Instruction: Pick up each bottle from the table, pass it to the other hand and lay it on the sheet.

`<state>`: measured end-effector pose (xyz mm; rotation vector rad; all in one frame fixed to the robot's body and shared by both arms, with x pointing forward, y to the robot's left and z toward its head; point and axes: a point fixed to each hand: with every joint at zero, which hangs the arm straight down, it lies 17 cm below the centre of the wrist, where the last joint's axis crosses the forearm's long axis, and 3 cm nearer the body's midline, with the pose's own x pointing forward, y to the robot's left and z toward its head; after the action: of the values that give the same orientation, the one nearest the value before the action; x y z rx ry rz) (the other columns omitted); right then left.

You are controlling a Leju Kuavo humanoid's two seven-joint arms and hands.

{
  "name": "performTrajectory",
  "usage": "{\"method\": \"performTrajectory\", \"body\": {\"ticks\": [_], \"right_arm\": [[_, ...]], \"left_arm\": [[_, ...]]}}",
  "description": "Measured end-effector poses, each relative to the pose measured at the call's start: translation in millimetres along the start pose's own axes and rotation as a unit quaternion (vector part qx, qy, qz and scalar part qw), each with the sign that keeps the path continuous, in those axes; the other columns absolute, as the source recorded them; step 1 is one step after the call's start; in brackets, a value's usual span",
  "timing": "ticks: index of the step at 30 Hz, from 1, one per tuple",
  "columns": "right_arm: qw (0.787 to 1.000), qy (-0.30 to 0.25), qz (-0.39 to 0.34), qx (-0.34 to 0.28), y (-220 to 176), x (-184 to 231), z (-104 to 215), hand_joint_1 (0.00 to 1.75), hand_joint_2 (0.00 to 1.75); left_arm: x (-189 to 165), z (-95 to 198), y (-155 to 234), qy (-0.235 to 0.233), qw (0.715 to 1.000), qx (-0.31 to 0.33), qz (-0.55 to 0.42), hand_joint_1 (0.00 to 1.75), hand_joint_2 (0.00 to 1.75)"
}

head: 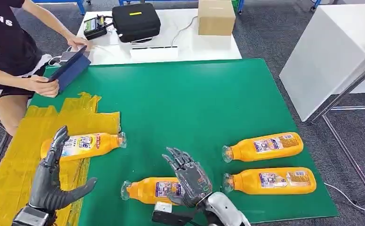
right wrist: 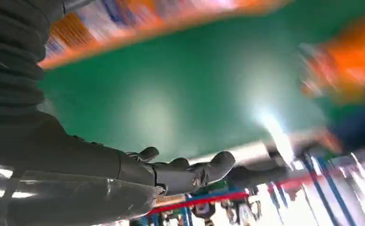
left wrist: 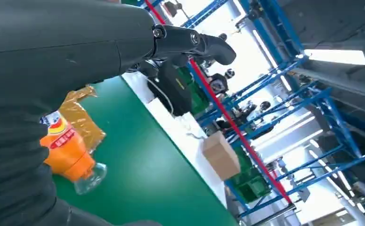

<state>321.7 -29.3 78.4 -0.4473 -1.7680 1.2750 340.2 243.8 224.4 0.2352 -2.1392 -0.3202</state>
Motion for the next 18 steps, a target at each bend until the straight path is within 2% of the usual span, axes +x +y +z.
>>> {"method": "performTrajectory", "body": {"ticks": [5,18], "right_arm": [[0.999,0.011,0.025,0.045,29,-21,19,0.0,1.75],[0.997,0.016,0.042,0.069,41,-33,28,0.0,1.75]], "left_arm": [[-3,2,-1,0.01,1.0,0.003,0.002,0.0,1.75],[-4,2,-1,0.015,1.0,0.008,0.006,0.0,1.75]]}}
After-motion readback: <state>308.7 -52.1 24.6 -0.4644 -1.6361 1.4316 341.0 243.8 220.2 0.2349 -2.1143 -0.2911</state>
